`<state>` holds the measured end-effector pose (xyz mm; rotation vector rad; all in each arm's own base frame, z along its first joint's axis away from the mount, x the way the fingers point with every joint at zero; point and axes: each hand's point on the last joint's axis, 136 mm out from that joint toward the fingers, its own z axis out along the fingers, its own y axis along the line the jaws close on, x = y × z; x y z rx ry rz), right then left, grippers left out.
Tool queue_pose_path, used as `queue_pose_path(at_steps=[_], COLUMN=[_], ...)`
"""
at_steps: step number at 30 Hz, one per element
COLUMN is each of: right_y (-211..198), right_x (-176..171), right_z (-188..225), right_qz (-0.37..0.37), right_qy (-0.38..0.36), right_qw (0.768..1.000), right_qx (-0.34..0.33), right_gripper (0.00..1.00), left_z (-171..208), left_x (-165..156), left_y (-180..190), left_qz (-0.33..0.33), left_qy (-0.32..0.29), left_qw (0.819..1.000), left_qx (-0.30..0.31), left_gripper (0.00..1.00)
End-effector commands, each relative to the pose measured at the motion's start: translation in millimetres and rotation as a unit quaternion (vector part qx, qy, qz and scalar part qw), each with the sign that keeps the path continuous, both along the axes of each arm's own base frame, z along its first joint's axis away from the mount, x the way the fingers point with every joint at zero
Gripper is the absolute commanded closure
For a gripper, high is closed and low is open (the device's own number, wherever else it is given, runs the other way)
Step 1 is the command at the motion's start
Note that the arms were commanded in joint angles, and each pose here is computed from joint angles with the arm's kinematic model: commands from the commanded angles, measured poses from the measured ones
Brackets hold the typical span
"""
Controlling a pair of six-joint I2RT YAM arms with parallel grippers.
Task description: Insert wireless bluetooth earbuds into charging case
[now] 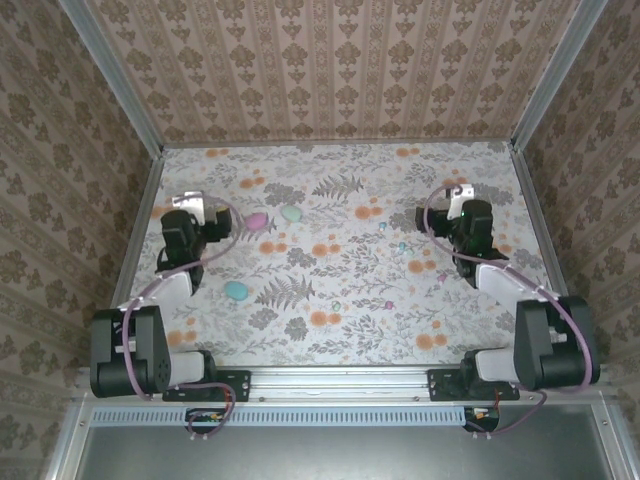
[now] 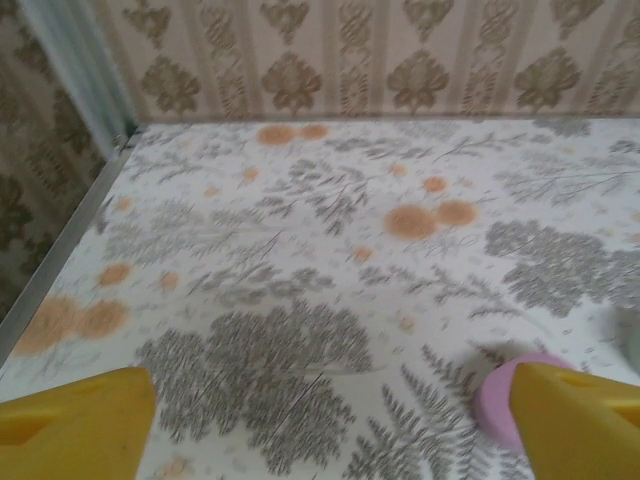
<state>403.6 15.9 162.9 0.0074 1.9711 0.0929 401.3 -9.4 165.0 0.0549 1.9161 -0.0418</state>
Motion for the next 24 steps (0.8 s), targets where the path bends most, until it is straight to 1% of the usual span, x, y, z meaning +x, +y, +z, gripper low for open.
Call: queue_pose_path(at_steps=[1,3,4,5,6,8,11,16,19,22,24], right_y=[23.6,40.9,48.3,55.0,63.2,74.2,87.7,104.8,114.6,120.6,121.3], right_x=[-23.5,-30.1,-32.7,-34.8,-37.2,-40.0,-41.9,-37.6,-36.2,-35.8,-36.6], right_z=[-2.1,9.0,13.5,16.2,17.5,15.2,8.8,2.4,1.0,1.7,1.8], right_qz=[0.051,0.093,0.106,0.118,0.134,0.150,0.168,0.183,0.190,0.193,0.190], right_qy=[0.070,0.073,0.076,0.080,0.089,0.109,0.146,0.178,0.194,0.198,0.198], right_qw=[0.994,0.989,0.985,0.980,0.974,0.964,0.949,0.935,0.930,0.930,0.931], right_qx=[0.060,0.093,0.117,0.138,0.159,0.192,0.226,0.246,0.248,0.244,0.241], right_gripper=[0.00,0.00,0.00,0.00,0.00,0.00,0.05,0.09,0.11,0.11,0.09], left_z=[1.6,3.4,-1.2,1.9,-0.7,-10.5,-30.8,-54.2,-69.1,-84.9,-90.2], left_x=[4.2,9.8,10.3,13.5,14.0,12.4,11.8,25.4,40.1,49.1,51.6], left_y=[-29.2,-50.8,-62.4,-73.8,-86.8,-107.7,-132.5,-164.4,-175.2,-186.2,-193.9], left_qz=[-0.068,-0.113,-0.132,-0.150,-0.174,-0.207,-0.240,-0.248,-0.224,-0.216,-0.218], left_qy=[0.061,0.090,0.114,0.126,0.145,0.186,0.242,0.297,0.332,0.365,0.374], left_qw=[0.994,0.987,0.982,0.978,0.972,0.959,0.940,0.922,0.916,0.906,0.901], left_qx=[-0.055,-0.068,-0.070,-0.070,-0.063,-0.046,-0.027,-0.008,-0.002,-0.012,-0.015], left_gripper=[0.14,0.20,0.22,0.23,0.27,0.29,0.33,0.31,0.31,0.32,0.32])
